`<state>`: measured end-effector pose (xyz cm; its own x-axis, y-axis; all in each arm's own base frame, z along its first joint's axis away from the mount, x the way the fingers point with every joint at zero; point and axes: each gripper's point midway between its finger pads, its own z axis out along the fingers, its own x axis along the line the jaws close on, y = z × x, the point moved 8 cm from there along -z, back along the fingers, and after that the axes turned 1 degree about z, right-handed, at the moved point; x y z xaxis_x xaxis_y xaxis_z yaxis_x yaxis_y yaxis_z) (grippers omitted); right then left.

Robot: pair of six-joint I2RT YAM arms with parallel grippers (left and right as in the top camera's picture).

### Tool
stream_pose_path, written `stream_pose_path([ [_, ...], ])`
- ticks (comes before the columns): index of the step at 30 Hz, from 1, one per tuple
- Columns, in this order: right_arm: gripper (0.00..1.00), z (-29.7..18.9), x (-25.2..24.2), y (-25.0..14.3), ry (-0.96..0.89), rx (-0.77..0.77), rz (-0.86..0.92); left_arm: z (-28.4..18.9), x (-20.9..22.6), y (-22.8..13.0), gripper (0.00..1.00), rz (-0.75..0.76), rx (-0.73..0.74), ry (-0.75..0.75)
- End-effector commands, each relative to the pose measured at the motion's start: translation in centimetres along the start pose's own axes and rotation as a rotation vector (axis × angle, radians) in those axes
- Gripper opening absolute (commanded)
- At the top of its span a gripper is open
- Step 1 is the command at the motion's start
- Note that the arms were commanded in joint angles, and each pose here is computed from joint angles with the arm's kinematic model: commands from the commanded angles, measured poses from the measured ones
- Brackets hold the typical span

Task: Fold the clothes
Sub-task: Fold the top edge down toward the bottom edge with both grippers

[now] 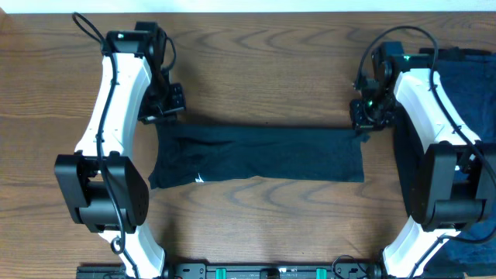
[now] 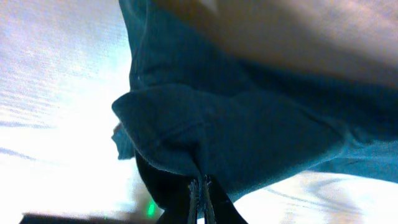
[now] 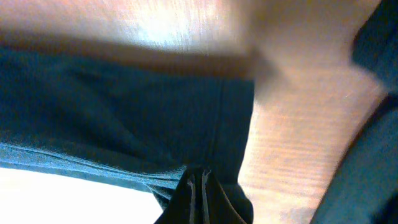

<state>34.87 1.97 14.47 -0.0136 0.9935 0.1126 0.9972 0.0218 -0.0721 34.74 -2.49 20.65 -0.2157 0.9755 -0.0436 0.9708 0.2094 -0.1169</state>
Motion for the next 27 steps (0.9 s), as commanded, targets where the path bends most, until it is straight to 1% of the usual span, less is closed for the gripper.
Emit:
stream_pose_path([
  [1, 0.01, 0.9, -0.3, -1.2, 0.003, 0.049, 0.056, 2.0, 0.5, -1.0, 0.06, -0.028, 0.077, 0.026],
  [5, 0.01, 2.4, -0.5, -2.6, 0.000, 0.110, 0.088, 4.9, 1.0, -2.0, 0.06, -0.032, 0.143, 0.045],
  [11, 0.01, 4.4, -0.7, -4.0, -0.005, 0.160, 0.112, 7.5, 1.4, -2.8, 0.06, -0.035, 0.179, 0.056],
  [19, 0.01, 6.8, -1.0, -5.2, -0.006, 0.175, 0.121, 7.8, 1.7, -3.2, 0.06, -0.035, 0.196, 0.072],
  [27, 0.01, 6.8, -1.0, -5.2, -0.009, 0.174, 0.130, 7.6, 2.2, -3.8, 0.06, -0.045, 0.227, 0.127],
])
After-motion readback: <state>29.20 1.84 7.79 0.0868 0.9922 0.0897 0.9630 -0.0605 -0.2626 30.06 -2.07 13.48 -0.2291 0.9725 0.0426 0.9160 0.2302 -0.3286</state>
